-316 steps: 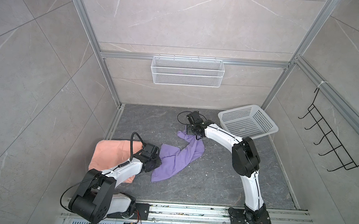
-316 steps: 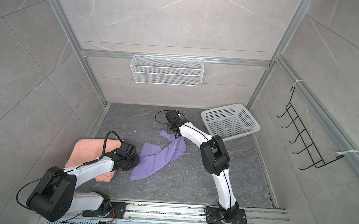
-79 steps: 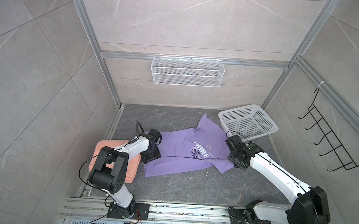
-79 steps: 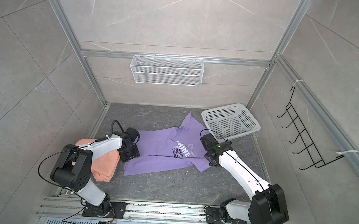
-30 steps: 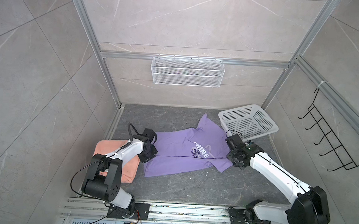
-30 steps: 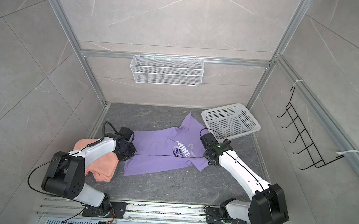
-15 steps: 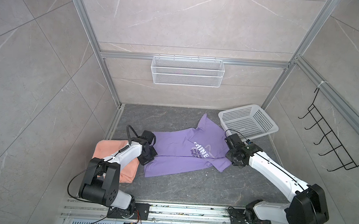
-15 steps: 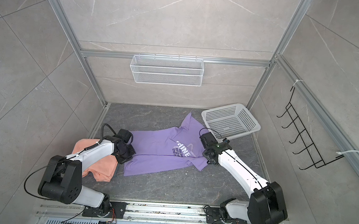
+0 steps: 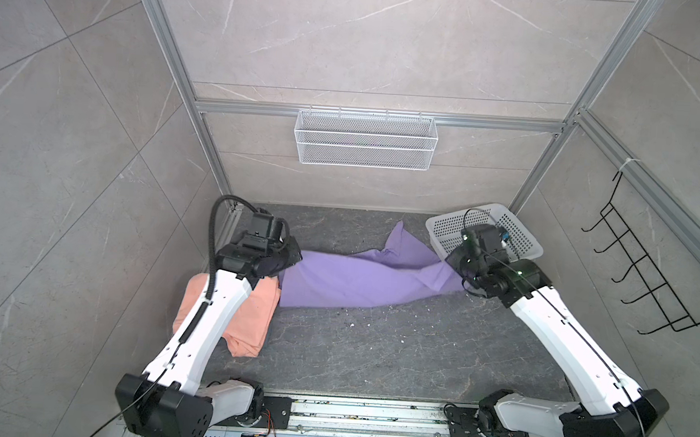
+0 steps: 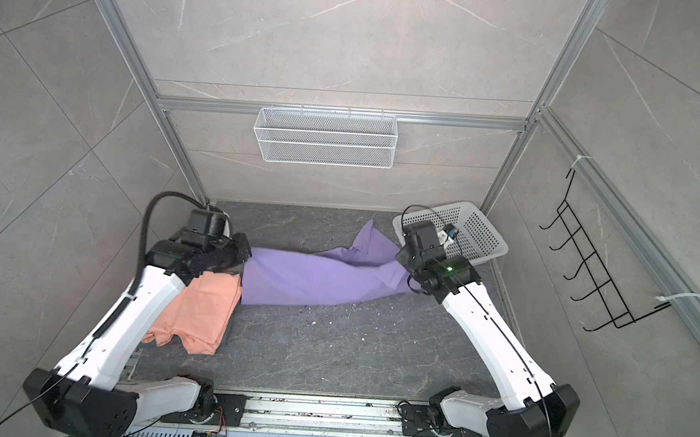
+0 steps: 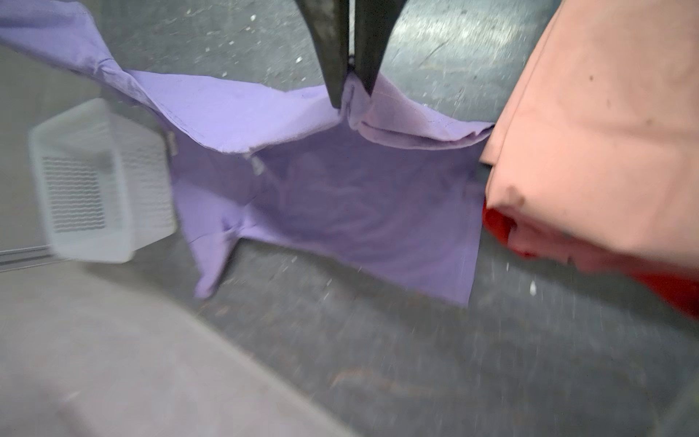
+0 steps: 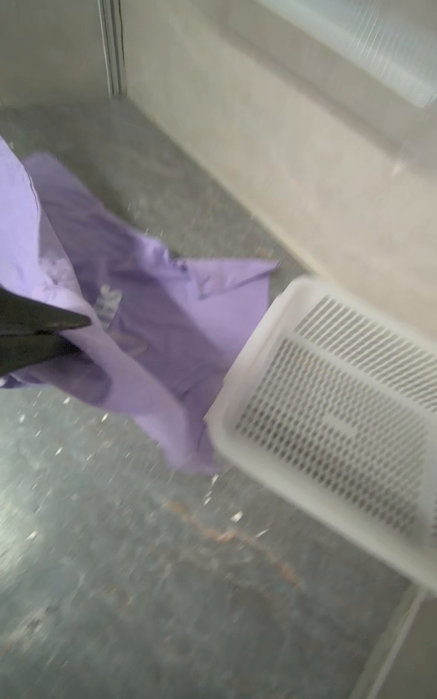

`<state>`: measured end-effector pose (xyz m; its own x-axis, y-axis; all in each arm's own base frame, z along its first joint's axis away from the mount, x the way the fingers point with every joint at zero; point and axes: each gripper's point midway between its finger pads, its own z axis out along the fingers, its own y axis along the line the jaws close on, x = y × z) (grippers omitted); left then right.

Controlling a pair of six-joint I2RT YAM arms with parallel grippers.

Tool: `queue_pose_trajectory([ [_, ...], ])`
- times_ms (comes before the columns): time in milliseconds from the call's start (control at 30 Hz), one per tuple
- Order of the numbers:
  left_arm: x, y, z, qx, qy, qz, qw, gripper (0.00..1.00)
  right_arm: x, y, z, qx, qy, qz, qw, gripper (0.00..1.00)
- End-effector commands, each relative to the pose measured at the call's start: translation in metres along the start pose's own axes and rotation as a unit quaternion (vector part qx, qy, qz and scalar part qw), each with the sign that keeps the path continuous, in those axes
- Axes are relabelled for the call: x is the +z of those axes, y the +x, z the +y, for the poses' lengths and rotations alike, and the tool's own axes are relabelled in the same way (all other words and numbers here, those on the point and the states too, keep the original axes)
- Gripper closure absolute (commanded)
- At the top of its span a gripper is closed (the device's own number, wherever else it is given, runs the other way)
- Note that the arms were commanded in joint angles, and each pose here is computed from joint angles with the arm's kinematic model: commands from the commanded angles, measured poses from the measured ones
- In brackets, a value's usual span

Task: Fold and stack the t-shirts
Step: 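Lift the lavender shirt high with both grippers, holding hem and shoulder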

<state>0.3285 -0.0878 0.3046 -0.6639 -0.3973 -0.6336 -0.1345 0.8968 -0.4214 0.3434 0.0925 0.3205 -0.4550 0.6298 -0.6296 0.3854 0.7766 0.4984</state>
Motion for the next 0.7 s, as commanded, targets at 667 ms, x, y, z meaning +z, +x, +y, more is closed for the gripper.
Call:
queue_pose_trajectory([
  [667, -0.284, -0.141, -0.085, 0.151, 0.15, -0.385, 0.898, 1.0, -0.281, -0.178, 0.207, -0.201, -0.453, -0.3, 0.815, 1.0],
])
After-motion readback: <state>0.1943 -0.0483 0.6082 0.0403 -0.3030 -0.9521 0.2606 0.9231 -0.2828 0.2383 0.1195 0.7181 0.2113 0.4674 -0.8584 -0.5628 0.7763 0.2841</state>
